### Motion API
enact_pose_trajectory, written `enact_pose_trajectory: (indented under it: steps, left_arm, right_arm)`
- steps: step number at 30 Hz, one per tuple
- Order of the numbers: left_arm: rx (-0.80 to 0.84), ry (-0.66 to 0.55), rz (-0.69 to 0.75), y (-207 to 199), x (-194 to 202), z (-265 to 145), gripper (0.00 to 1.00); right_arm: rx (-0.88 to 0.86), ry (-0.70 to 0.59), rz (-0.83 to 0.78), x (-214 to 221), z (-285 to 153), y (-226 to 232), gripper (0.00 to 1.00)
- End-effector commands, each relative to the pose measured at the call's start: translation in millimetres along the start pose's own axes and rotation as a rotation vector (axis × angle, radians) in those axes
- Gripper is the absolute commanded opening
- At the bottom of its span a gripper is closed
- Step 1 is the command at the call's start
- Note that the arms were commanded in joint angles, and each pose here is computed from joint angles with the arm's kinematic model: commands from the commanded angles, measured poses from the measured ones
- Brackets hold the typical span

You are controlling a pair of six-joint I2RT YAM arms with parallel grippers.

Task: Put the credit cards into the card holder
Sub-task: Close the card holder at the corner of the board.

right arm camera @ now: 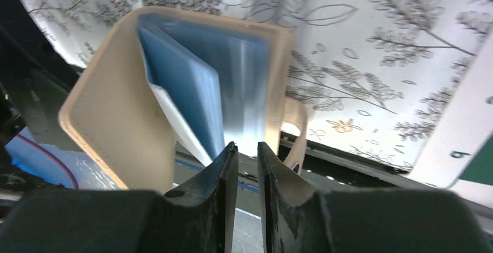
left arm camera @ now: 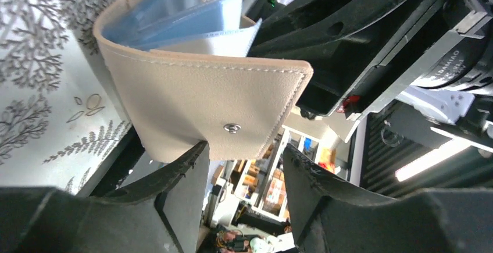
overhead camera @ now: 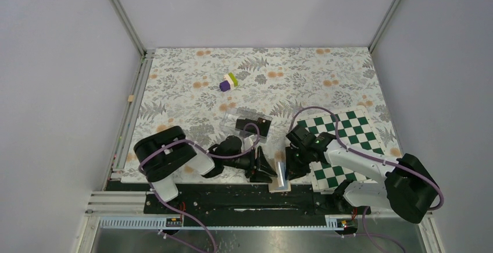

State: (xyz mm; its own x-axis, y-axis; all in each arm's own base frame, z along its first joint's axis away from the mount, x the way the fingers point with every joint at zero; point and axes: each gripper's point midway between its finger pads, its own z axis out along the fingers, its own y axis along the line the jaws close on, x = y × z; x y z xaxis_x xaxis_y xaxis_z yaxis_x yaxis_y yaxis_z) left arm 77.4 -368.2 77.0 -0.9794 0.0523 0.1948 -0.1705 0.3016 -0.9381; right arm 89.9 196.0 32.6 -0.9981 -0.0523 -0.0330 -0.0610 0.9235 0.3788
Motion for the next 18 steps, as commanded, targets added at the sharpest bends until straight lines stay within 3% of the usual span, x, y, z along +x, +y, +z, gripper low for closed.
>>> enact_pose_trajectory:
  steps: [1,8,18]
  left_arm:
    - [-0.075,-0.053,0.098,-3,-9,4,0.52]
    - [-0.090,-0.016,0.151,-15,-14,24,0.63]
    - [-0.113,-0.007,0.117,-4,-20,41,0.65]
  right_arm:
    - [0.090,-0.010,0.030,1,-7,-25,0.25]
    - [0.058,-0.044,0.029,-10,-20,-25,0.26]
    - [-0.020,-0.095,0.078,-20,-42,-26,0.47]
